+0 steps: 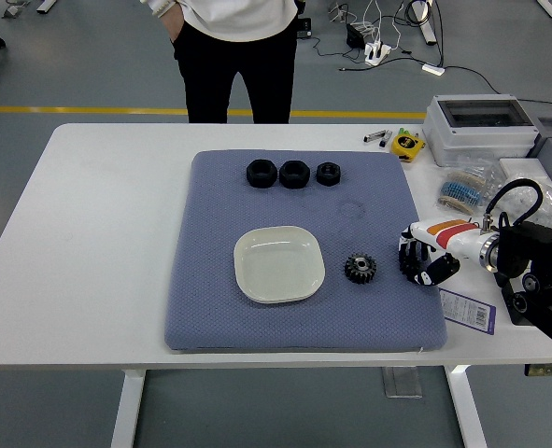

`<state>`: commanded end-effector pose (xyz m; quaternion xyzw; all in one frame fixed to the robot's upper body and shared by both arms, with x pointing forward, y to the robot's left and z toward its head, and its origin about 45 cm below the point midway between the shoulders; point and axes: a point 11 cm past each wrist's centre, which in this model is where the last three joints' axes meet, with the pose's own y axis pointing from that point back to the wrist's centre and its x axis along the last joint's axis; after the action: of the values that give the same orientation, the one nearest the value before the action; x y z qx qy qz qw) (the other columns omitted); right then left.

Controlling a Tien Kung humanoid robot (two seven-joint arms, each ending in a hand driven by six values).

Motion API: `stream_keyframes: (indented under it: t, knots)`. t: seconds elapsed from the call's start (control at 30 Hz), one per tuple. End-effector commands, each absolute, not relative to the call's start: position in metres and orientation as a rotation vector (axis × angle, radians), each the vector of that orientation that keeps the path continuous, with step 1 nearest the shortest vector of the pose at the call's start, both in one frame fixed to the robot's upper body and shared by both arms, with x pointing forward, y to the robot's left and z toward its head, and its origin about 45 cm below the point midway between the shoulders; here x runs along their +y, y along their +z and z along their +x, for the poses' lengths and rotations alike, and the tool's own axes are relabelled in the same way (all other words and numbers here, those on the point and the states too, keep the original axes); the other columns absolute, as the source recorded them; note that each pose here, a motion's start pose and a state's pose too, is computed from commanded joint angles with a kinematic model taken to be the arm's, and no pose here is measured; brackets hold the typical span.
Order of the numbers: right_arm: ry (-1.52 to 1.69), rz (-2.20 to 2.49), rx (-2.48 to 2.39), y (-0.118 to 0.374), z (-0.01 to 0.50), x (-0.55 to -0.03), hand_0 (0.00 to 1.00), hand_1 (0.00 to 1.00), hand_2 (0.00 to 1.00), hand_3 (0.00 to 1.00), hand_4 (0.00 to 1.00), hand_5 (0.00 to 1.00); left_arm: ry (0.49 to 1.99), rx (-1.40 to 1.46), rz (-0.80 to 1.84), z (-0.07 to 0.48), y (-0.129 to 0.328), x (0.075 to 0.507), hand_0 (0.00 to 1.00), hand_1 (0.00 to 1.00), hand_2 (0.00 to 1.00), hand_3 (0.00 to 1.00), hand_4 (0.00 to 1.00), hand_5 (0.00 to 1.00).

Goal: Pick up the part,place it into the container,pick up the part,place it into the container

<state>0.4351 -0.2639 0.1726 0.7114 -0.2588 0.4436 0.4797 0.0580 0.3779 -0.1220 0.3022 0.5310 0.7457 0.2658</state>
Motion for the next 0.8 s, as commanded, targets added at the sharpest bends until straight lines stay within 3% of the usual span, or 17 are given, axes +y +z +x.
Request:
stream_keyframes:
  t: [0.17, 0.2, 0.37, 0.4, 0.8]
  knots:
    - [1.087, 1.749, -0.633, 0.1724, 0.4344, -0.2619, 0.352, 0.402, 0.461, 0.483, 0.807, 0.045, 2.01, 1.432, 0.824, 0.057, -0.1221, 0.3782, 0.759, 0.702, 0.741, 0.588, 0.684, 0.618]
    - [1.089, 1.752, -0.635, 0.1725, 0.4342, -0.2613, 0.297, 0.388, 0.446, 0.486, 0.892, 0.002, 2.009, 1.432, 0.826, 0.0567, -0.1221, 0.3783, 0.758, 0.702, 0.741, 0.587, 0.683, 0.618]
    - [1.094, 1.762, -0.642, 0.1739, 0.434, -0.2592, 0.297, 0.388, 0.446, 0.486, 0.892, 0.002, 2.006, 1.429, 0.833, 0.0558, -0.1221, 0.3787, 0.758, 0.702, 0.741, 0.587, 0.683, 0.618]
    - [1.095, 1.764, -0.643, 0.1743, 0.434, -0.2589, 0.286, 0.38, 0.44, 0.49, 0.932, 0.002, 2.005, 1.428, 0.834, 0.0557, -0.1221, 0.3789, 0.758, 0.702, 0.741, 0.587, 0.683, 0.618]
    - [1.117, 1.785, -0.665, 0.1808, 0.4351, -0.2548, 0.286, 0.375, 0.439, 0.488, 0.928, 0.002, 2.002, 1.422, 0.838, 0.0561, -0.1218, 0.3801, 0.758, 0.701, 0.741, 0.586, 0.682, 0.619]
